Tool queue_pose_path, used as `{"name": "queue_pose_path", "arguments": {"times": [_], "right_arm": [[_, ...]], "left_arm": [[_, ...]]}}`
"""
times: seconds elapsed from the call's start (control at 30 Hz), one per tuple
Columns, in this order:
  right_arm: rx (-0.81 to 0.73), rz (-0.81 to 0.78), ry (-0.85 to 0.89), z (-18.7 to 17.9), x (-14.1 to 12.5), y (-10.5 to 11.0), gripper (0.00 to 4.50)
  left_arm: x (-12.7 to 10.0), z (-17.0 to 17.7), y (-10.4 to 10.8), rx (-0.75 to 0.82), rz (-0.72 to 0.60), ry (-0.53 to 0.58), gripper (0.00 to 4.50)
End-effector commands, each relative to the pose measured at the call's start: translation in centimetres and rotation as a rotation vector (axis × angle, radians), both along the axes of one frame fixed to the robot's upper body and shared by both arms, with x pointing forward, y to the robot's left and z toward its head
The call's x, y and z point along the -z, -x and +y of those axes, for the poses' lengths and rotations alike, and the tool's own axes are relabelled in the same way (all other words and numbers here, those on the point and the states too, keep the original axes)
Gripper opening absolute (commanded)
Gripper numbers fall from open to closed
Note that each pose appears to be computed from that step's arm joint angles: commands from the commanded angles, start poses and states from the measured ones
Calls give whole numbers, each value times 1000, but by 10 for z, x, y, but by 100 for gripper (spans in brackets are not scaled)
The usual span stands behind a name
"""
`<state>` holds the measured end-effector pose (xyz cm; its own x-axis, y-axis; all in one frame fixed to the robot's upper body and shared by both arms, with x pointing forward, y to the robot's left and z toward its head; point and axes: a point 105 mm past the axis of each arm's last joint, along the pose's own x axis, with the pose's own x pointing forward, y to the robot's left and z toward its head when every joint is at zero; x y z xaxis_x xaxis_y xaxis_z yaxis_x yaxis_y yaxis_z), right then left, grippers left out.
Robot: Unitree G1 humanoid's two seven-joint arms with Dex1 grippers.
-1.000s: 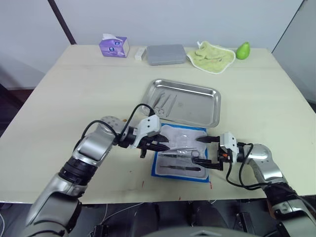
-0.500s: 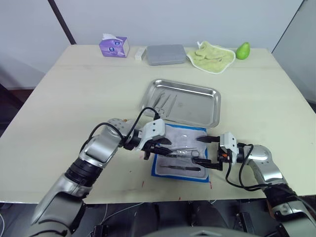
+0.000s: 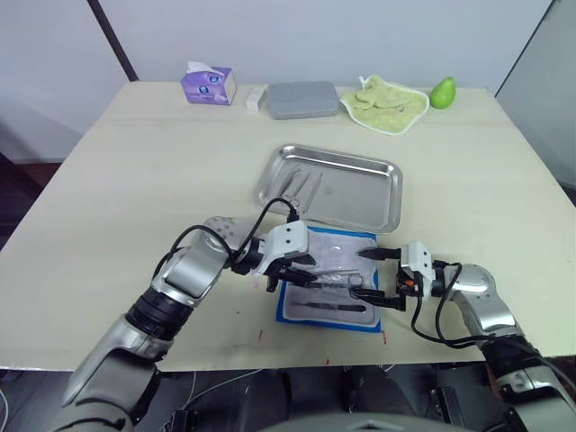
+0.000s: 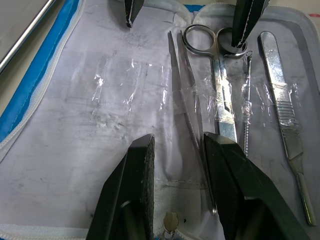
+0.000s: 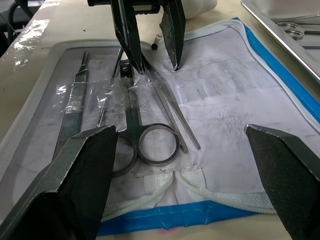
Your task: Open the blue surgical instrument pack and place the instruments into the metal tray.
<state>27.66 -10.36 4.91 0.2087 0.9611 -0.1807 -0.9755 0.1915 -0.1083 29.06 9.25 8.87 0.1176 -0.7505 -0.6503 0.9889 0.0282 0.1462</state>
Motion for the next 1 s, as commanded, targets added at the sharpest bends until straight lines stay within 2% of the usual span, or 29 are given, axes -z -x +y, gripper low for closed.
{"name": "queue_pose_path", "arguments": {"times": [0.03,0.1,0.13,0.43,0.7,1.0], "right_arm": [[-18,121,45,3,29,15,450],[-19,122,46,3,29,15,450],[-19,122,45,4,29,15,450],[-22,121,44,6,29,15,450],[-29,118,44,9,30,13,450],[-34,122,61,10,33,13,450]], "left_arm": [[10,0,11,54,10,-57,112],[12,1,11,60,8,-73,61],[12,0,11,63,14,-74,5],[3,0,-3,47,-6,-92,5],[-18,2,-6,38,-11,-135,5],[-31,11,-8,44,2,-162,5]]}}
